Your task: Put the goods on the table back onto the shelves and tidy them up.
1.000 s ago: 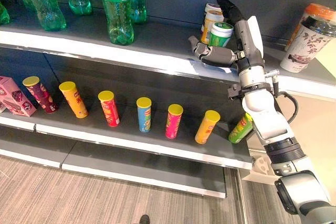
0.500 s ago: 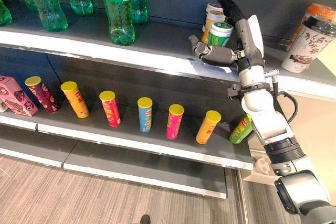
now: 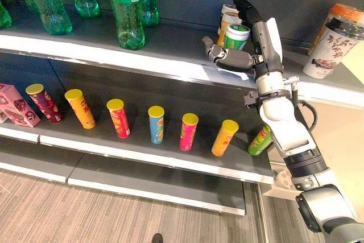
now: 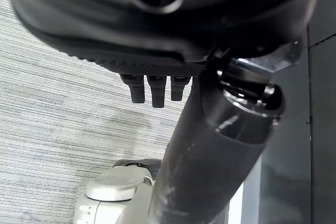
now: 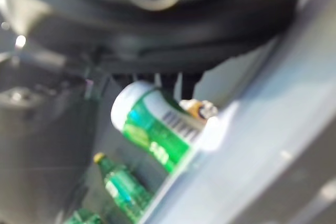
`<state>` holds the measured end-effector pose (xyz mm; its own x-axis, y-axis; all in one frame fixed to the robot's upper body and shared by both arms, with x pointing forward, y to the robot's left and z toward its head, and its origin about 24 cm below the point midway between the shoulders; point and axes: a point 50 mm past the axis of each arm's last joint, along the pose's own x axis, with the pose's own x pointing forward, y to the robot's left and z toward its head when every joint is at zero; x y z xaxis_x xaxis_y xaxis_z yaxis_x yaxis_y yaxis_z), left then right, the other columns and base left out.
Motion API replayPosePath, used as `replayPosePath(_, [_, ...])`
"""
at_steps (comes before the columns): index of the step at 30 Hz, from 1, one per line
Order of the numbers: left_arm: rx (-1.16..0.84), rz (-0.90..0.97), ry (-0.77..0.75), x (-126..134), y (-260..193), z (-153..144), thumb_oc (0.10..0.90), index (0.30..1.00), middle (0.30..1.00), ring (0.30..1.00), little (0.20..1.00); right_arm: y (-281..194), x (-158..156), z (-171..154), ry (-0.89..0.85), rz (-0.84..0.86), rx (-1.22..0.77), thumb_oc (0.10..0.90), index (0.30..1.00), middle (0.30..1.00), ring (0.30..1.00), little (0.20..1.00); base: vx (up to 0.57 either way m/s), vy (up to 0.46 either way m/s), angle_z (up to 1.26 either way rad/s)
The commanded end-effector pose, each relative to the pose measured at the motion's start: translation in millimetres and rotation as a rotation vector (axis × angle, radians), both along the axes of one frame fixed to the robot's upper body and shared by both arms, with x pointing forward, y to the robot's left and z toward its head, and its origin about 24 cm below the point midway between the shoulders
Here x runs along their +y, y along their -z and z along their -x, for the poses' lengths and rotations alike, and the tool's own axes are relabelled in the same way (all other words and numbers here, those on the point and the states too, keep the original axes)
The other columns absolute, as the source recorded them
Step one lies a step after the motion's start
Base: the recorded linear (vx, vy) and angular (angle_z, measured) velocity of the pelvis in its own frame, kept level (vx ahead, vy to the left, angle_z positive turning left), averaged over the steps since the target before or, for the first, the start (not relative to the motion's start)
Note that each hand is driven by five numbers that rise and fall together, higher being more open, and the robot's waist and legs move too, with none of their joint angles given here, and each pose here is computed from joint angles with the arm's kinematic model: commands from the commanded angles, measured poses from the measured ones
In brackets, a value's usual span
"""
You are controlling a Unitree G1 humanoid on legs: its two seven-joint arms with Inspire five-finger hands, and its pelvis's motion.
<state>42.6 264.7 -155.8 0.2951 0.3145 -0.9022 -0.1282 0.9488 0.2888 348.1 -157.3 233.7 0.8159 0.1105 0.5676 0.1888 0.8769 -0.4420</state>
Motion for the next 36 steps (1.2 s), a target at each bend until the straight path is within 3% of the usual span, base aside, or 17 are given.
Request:
replayPosePath(1, [0.003, -0.047, 0.042, 4, -1, -10, 0.800, 0.900, 0.900, 0.900, 0.900, -72, 23, 13, -0.096, 0.006, -0.273, 0.800, 0.900, 0.900, 0.900, 0.900, 0.00, 0.000, 0.00])
replayPosePath(30, [0.001, -0.047, 0.042, 2, -1, -10, 0.800, 0.900, 0.900, 0.900, 0.900, -71, 28, 12, -0.092, 0.020, -0.273, 0.800, 0.900, 0.900, 0.900, 0.900, 0.00, 0.001, 0.00])
replayPosePath(32, [-0.007, -0.053, 0.040, 3, -1, -11, 0.800, 0.900, 0.900, 0.900, 0.900, -81, 15, 16, 0.007, 0.053, -0.350, 0.800, 0.900, 0.900, 0.900, 0.900, -0.01, 0.020, 0.00])
replayPosePath(36, [-0.011, -0.047, 0.036, 1, -1, -12, 0.800, 0.900, 0.900, 0.900, 0.900, -91, 11, 27, 0.007, 0.022, -0.423, 0.800, 0.900, 0.900, 0.900, 0.900, 0.00, 0.001, 0.01])
